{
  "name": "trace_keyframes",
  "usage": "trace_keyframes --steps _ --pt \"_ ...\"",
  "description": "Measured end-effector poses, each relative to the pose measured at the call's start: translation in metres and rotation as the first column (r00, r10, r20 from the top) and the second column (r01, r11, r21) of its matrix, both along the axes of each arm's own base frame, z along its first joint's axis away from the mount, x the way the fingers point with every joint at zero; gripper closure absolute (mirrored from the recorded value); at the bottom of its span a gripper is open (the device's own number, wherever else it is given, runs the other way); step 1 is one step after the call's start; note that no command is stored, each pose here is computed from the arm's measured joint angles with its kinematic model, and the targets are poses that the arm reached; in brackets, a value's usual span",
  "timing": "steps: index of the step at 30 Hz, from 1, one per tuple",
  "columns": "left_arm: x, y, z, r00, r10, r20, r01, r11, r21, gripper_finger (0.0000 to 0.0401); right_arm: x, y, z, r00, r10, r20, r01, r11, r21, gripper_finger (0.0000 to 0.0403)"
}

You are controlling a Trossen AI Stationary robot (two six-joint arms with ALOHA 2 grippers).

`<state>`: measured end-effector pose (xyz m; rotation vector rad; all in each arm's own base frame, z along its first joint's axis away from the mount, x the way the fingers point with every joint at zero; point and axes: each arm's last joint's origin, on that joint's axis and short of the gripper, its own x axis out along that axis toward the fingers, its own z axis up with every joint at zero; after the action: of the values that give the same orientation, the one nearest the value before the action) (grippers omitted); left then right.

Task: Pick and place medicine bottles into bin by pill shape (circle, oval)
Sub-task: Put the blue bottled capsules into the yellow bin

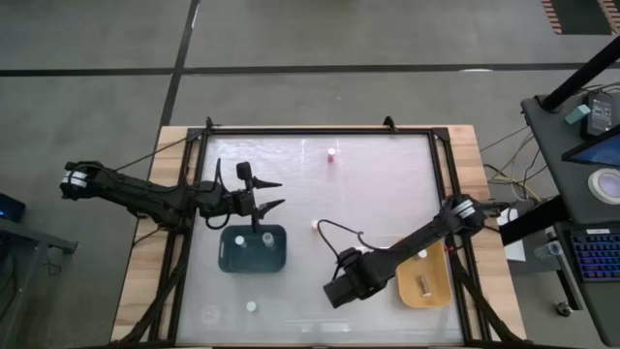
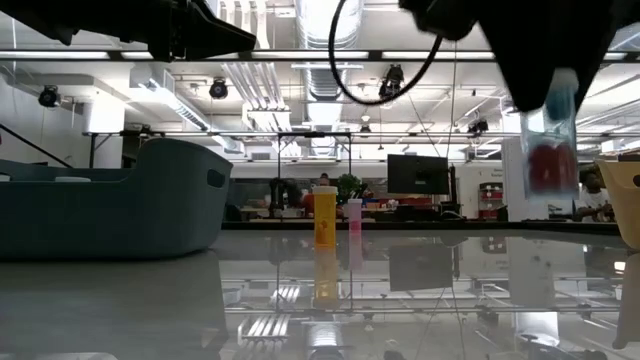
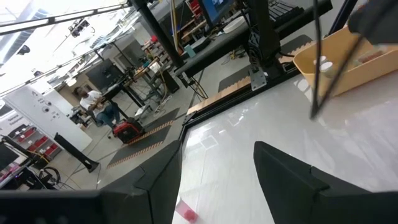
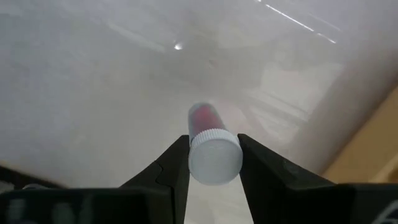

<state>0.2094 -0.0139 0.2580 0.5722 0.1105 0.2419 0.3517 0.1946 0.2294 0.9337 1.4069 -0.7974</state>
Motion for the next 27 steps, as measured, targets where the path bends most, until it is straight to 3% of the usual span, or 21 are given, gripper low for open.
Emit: trace_keyframes --steps 13,27 --pt "0.000 0.000 0.000 1.000 0.000 0.002 0.000 1.000 0.000 0.0217 -0.040 -0.012 0.053 0.999 0.026 -0.027 -0.026 1.000 -0.017 0.0291" --pt "0.000 0.000 0.000 1.000 0.000 0.002 0.000 1.000 0.000 0.0217 -0.074 -0.011 0.074 0.996 0.071 -0.062 -0.076 0.995 -0.069 0.0291"
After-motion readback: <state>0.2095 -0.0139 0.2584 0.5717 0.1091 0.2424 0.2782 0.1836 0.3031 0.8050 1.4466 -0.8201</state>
